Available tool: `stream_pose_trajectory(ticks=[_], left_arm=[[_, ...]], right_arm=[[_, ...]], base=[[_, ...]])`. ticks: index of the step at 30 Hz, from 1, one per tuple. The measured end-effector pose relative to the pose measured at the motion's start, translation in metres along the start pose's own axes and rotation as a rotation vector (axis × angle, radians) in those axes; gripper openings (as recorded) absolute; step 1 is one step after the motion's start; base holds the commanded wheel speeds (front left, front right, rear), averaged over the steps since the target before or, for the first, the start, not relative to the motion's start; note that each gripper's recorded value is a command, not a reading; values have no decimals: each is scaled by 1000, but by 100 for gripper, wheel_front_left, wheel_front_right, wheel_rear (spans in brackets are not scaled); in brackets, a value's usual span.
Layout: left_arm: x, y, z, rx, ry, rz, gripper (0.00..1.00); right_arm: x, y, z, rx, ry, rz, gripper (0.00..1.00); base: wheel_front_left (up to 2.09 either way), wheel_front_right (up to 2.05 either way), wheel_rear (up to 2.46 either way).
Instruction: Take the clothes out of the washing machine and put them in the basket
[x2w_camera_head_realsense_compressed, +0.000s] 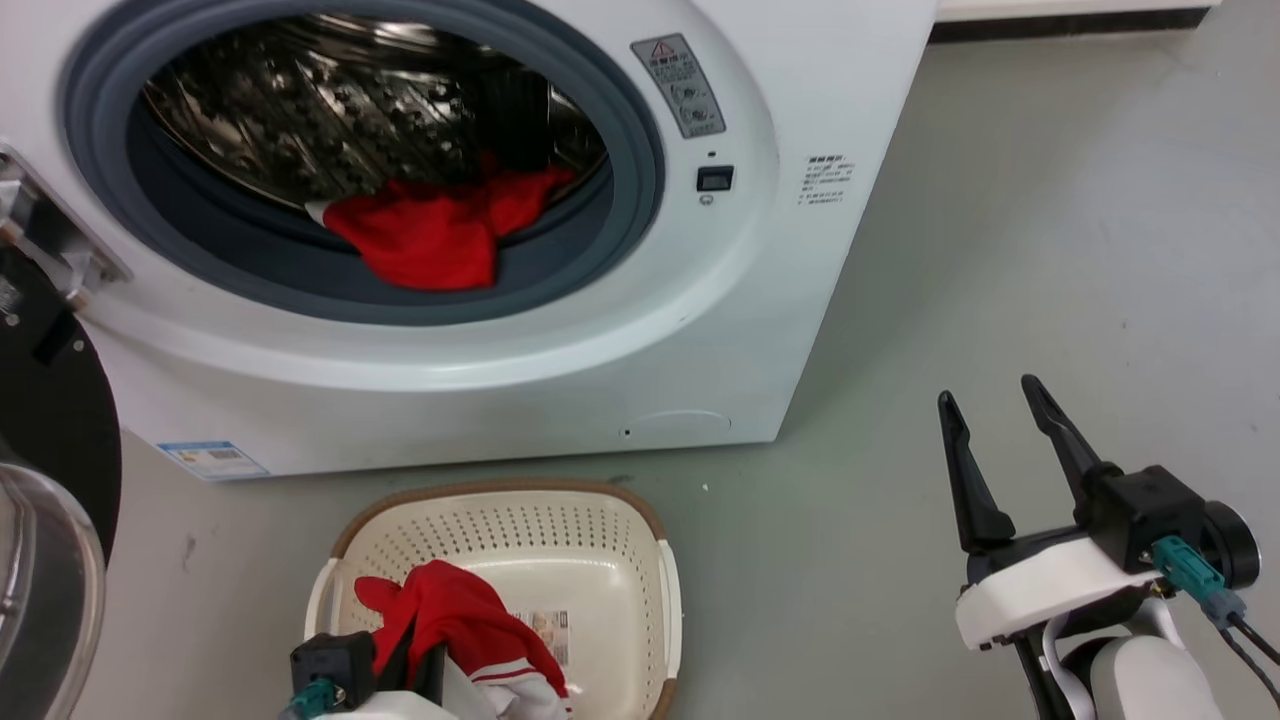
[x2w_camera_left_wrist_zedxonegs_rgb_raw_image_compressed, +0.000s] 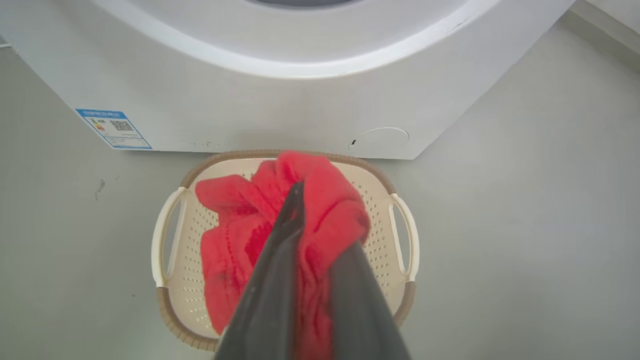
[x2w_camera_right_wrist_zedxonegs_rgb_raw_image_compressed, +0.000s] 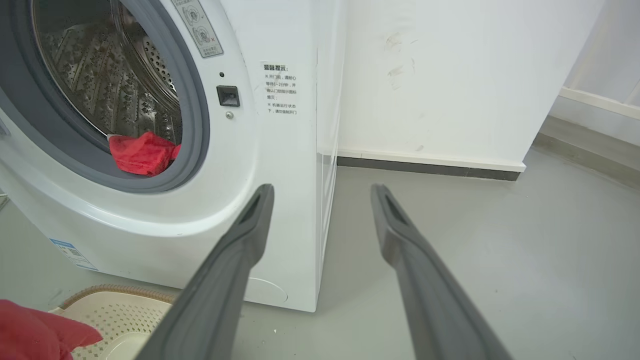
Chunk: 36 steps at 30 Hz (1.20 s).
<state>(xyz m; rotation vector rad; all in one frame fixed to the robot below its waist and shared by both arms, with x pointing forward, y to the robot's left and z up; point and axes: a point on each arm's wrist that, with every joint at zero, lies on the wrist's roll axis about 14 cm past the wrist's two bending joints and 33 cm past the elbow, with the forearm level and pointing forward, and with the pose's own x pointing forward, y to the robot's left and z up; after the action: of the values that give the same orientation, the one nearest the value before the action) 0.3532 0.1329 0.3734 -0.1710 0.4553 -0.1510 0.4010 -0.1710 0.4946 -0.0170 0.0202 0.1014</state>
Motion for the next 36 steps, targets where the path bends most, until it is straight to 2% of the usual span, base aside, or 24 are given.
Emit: stream_pose_trajectory(ticks=[4,9,27,36], left_arm=[[17,5,-30,-40,85,25,0],[44,15,-50,-38,144,43,0],[135,29,-136,32,415,21,0],[139,41,-190,22,573,68,0]], right_arm=[[11,1,-10,0,21,6,100],[25,2,-26,3,54,18,100],[62,-13,-99,5,178,-2,100],[62,-21,-125,14,226,-17,100]], base=[[0,0,0],[0,0,0],[0,0,0],[0,0,0]])
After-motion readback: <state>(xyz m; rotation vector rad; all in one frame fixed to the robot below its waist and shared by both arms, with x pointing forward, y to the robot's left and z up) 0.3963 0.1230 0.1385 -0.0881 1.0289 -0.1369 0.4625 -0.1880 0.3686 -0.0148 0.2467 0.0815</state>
